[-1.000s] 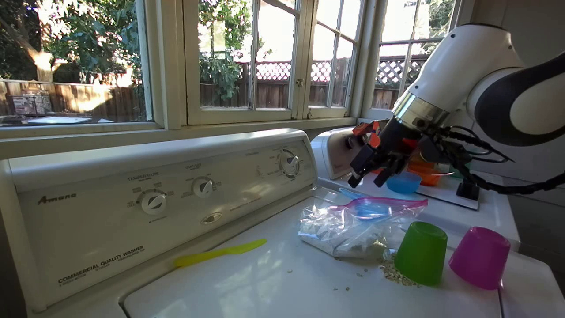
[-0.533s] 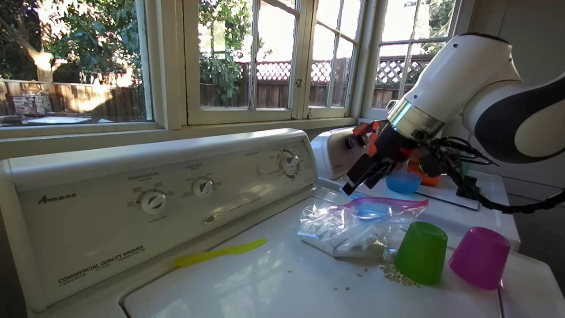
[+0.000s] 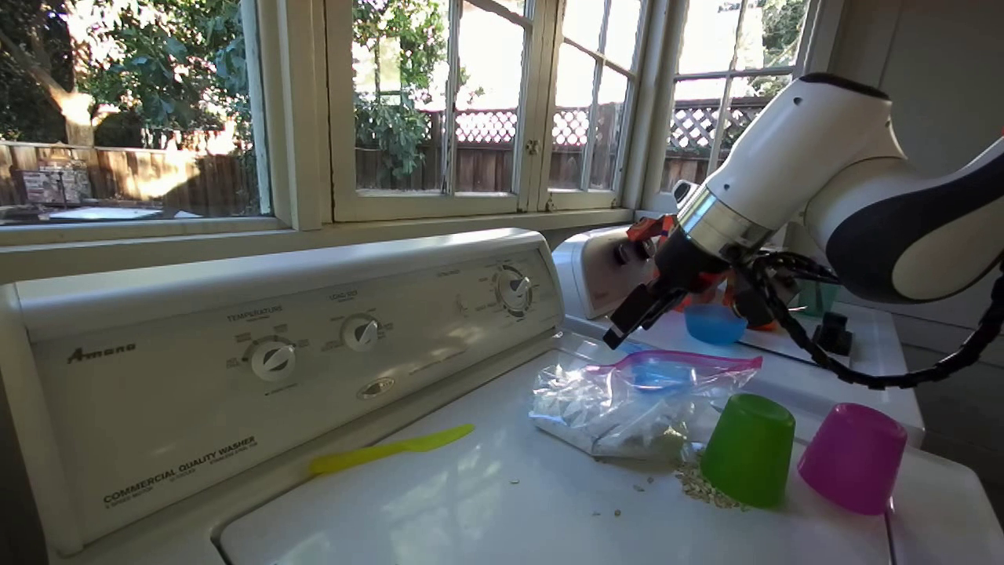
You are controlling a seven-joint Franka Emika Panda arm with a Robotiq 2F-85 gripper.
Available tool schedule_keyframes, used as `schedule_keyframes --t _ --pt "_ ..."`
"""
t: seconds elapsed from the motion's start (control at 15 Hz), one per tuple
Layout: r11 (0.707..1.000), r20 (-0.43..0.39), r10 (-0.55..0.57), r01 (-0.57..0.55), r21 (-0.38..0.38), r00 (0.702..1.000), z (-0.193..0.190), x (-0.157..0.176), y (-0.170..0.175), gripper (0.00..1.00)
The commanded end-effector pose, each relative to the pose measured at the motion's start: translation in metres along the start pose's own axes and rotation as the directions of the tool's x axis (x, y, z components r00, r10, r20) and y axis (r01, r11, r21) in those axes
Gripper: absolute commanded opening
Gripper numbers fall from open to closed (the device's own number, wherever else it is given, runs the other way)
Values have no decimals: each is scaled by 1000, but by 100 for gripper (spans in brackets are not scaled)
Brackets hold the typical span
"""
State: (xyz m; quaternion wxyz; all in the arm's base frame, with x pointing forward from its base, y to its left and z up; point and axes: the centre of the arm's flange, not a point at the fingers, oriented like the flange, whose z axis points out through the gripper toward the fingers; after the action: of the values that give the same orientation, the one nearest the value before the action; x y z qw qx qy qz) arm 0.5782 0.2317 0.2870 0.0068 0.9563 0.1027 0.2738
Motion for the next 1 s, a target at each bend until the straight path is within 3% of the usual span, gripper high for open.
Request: schedule_keyframes --t 0.0,0.53,0.6,0.93 --pt "1000 -13 -26 26 -14 1000 16 -3 -7 70" --pt "999 -8 -41 41 11 999 8 -6 -18 6" --pt "999 -16 -44 45 18 999 4 -5 -19 2" --pt "994 -135 -98 104 44 986 -39 5 -37 6"
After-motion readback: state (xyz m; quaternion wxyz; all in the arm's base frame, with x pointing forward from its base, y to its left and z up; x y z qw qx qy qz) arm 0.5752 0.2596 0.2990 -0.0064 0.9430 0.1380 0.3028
